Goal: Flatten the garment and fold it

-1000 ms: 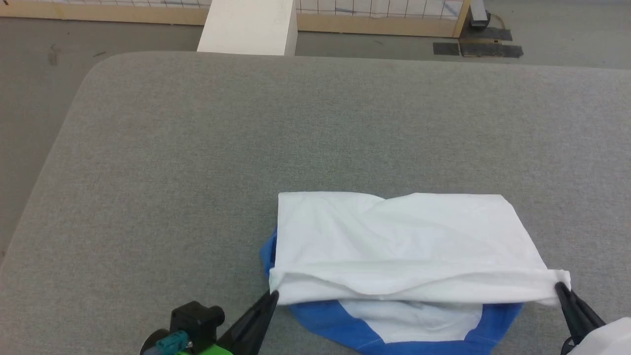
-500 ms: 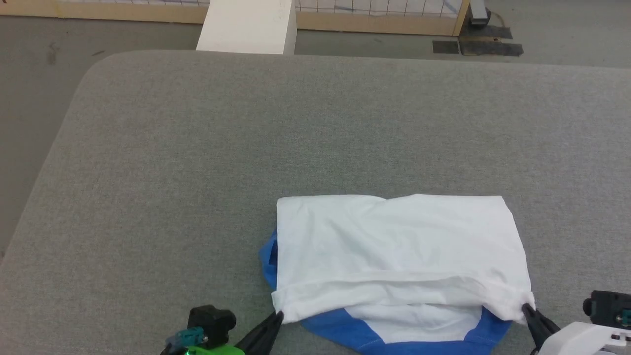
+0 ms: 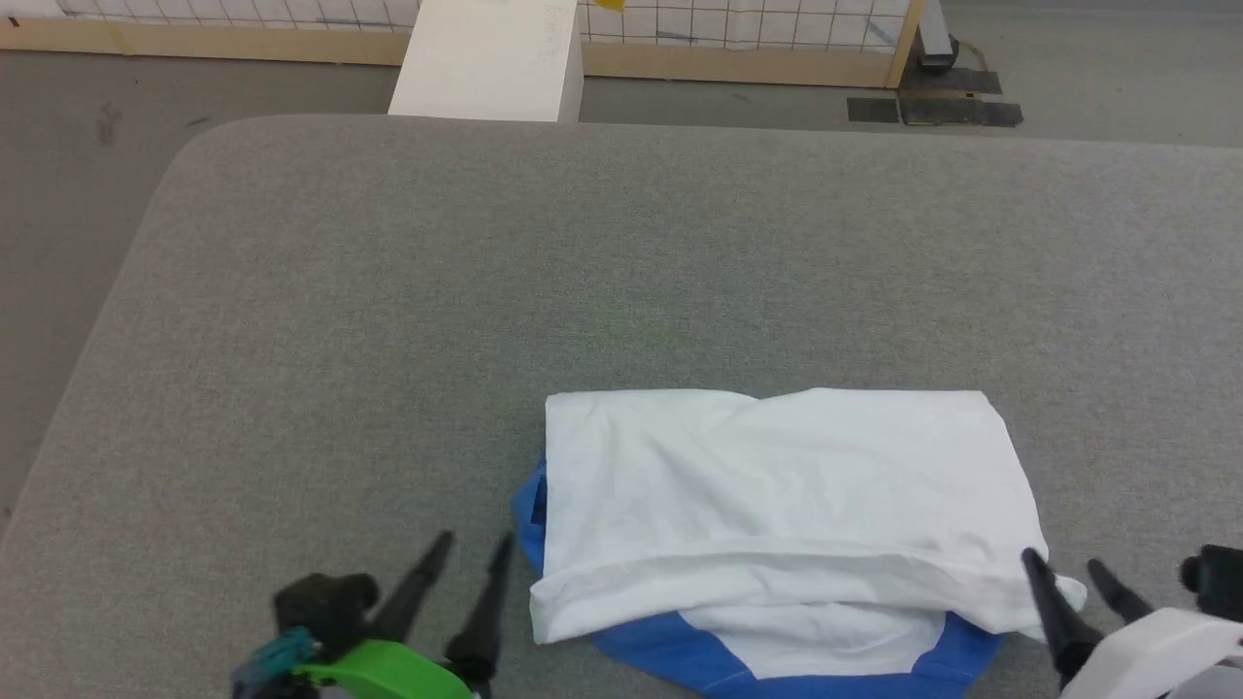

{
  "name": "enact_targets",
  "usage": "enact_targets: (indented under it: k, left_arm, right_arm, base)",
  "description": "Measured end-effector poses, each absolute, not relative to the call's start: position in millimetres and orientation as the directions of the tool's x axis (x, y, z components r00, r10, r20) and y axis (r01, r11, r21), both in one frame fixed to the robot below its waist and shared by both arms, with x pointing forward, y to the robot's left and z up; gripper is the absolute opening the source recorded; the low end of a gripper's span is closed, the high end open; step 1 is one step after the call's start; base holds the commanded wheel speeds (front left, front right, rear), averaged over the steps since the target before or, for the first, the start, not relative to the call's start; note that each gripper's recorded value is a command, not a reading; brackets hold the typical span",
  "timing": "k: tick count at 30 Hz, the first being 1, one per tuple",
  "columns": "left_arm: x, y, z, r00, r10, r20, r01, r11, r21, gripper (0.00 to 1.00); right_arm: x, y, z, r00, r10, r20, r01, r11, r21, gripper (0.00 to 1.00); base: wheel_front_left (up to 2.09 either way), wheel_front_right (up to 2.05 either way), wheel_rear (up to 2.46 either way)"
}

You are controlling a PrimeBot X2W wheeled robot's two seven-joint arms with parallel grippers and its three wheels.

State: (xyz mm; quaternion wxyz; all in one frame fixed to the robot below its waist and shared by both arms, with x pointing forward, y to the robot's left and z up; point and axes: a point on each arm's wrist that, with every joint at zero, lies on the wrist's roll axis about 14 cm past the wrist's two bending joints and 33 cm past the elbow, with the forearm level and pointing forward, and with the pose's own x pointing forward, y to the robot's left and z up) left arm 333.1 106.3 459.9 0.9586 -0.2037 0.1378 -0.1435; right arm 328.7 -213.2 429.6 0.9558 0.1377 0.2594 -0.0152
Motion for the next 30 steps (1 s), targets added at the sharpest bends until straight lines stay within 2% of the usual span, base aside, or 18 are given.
enact_targets:
  k: [5, 9, 11, 15, 23, 30]
  left_arm:
    - [354.7, 149.3, 500.0, 0.989, -0.139, -0.059, 0.109, 0.93, -0.352, 1.0]
    - [364.5, 168.4, 543.5, 0.993, -0.039, 0.113, 0.067, 0.965, -0.254, 1.0]
    - [361.9, 175.9, 548.3, 0.989, -0.011, 0.145, 0.037, 0.982, -0.183, 1.0]
    - [351.9, 180.2, 531.5, 0.994, 0.015, 0.107, 0.0, 0.99, -0.138, 1.0]
    - [344.2, 185.6, 516.6, 0.997, 0.033, 0.073, -0.023, 0.991, -0.135, 1.0]
    - [338.7, 195.2, 508.2, 0.997, 0.053, 0.05, -0.046, 0.99, -0.135, 1.0]
  right_arm:
    - [335.9, -226.3, 450.4, 0.896, 0.001, -0.443, 0.112, 0.967, 0.228, 1.0]
    - [344.1, -230.1, 454.0, 0.9, -0.019, -0.436, 0.11, 0.977, 0.185, 1.0]
    - [352.7, -229.1, 454.2, 0.899, -0.018, -0.439, 0.104, 0.98, 0.172, 1.0]
    - [363.9, -224.7, 441.5, 0.872, -0.004, -0.489, 0.092, 0.983, 0.156, 1.0]
    - [372.0, -223.4, 403.7, 0.782, 0.018, -0.623, 0.072, 0.99, 0.12, 1.0]
    - [372.2, -195.8, 373.9, 0.685, 0.106, -0.72, -0.002, 0.99, 0.144, 1.0]
  base:
    - [0.0, 0.0, 0.0]
    - [0.0, 0.0, 0.0]
    - [0.0, 0.0, 0.0]
    - [0.0, 0.0, 0.0]
    - [0.0, 0.0, 0.0]
    - [0.0, 0.0, 0.0]
